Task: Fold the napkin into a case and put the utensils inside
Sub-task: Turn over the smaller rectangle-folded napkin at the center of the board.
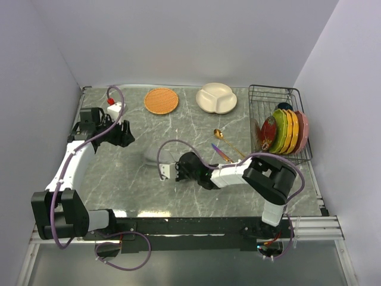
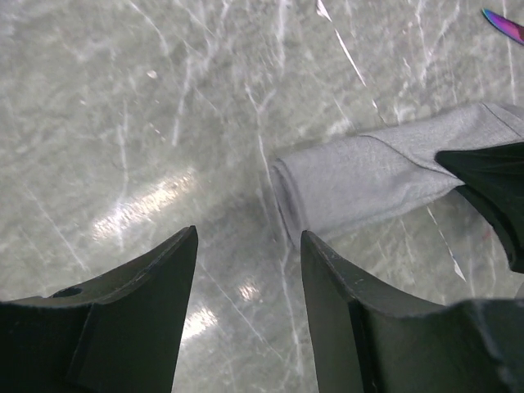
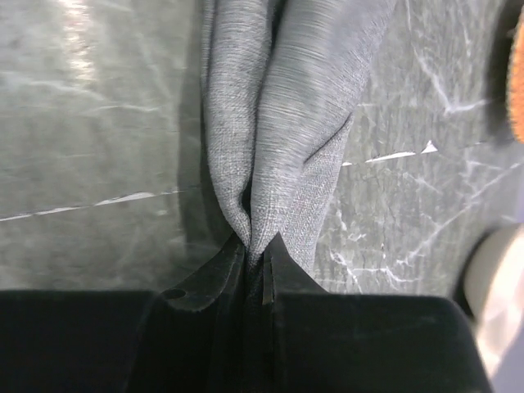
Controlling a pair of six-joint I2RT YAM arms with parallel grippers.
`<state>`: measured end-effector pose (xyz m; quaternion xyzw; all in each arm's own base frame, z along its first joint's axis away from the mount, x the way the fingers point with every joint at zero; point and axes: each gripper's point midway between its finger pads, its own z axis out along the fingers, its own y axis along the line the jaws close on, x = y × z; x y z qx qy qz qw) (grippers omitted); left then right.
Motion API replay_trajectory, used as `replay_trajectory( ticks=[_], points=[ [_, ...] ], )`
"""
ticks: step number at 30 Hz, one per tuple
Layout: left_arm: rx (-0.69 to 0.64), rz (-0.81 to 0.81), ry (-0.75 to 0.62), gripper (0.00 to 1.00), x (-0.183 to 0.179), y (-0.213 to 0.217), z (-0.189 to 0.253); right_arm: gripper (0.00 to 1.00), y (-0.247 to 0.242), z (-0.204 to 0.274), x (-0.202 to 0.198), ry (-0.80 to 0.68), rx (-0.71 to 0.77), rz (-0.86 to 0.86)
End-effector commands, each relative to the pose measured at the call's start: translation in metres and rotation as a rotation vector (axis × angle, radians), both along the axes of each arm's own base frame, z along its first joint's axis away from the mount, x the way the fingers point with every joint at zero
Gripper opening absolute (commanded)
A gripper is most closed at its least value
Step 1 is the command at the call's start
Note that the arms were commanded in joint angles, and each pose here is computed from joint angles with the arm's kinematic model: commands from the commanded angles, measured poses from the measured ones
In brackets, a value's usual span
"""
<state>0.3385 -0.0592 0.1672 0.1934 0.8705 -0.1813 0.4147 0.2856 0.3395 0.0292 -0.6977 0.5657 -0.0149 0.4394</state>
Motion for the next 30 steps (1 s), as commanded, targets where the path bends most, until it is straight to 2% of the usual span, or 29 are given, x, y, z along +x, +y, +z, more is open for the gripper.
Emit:
replay_trajectory(
  ticks=[1, 2, 4, 5, 7, 9, 11, 13, 14, 15, 18, 19, 21, 22, 24, 25, 27, 30],
  points=[
    [-0.024, -0.027, -0.003, 0.59, -0.013, -0.006, 0.005, 0.17, 0.006, 0.028, 0.001, -0.155, 0.046, 0.004],
    [-0.024, -0.03, 0.004, 0.59, -0.015, -0.006, 0.004, 0.33, 0.005, 0.028, -0.001, -0.154, 0.041, 0.003],
    [-0.027, -0.052, 0.018, 0.59, -0.019, -0.008, 0.002, 0.51, 0.005, 0.027, -0.006, -0.152, 0.031, 0.009],
    [-0.028, -0.062, 0.019, 0.59, -0.021, -0.009, 0.003, 0.64, 0.003, 0.026, -0.008, -0.143, 0.021, 0.005],
    [-0.035, -0.086, 0.031, 0.59, -0.023, -0.012, 0.002, 0.77, 0.005, 0.035, -0.011, -0.126, 0.044, 0.0],
    [-0.036, -0.113, 0.045, 0.59, -0.023, -0.014, 0.001, 0.82, 0.005, 0.037, -0.019, -0.075, 0.033, 0.021],
    [-0.042, -0.127, 0.075, 0.57, -0.026, -0.016, -0.001, 0.91, 0.003, 0.04, -0.029, -0.007, 0.025, 0.027],
    [-0.058, -0.159, 0.101, 0.56, -0.029, -0.021, -0.004, 0.98, 0.013, 0.056, -0.041, 0.067, 0.076, 0.064],
    [-0.062, -0.17, 0.124, 0.56, -0.031, -0.023, -0.006, 1.0, 0.007, 0.054, -0.047, 0.107, 0.054, 0.061],
    [-0.066, -0.183, 0.138, 0.56, -0.033, -0.026, -0.007, 1.0, 0.016, 0.065, -0.053, 0.149, 0.088, 0.094],
    [-0.056, -0.225, 0.204, 0.52, -0.041, -0.036, -0.018, 1.0, 0.014, 0.093, -0.057, 0.277, 0.141, 0.054],
    [-0.051, -0.234, 0.218, 0.51, -0.042, -0.038, -0.021, 0.97, 0.005, 0.095, -0.055, 0.364, 0.159, 0.008],
    [-0.044, -0.258, 0.258, 0.47, -0.047, -0.048, -0.03, 0.92, 0.001, 0.117, -0.048, 0.427, 0.21, -0.015],
    [-0.043, -0.275, 0.268, 0.45, -0.049, -0.053, -0.033, 0.84, -0.006, 0.121, -0.053, 0.492, 0.222, -0.023],
    [-0.048, -0.269, 0.307, 0.42, -0.048, -0.058, -0.041, 0.74, -0.024, 0.129, -0.034, 0.517, 0.263, -0.088],
    [-0.05, -0.278, 0.318, 0.41, -0.048, -0.062, -0.043, 0.63, -0.032, 0.128, -0.032, 0.524, 0.256, -0.103],
    [-0.059, -0.27, 0.339, 0.39, -0.042, -0.066, -0.048, 0.49, -0.048, 0.115, -0.02, 0.524, 0.23, -0.156],
    [-0.064, -0.286, 0.365, 0.37, -0.039, -0.076, -0.053, 0.39, -0.058, 0.092, -0.016, 0.535, 0.178, -0.171]
  ],
)
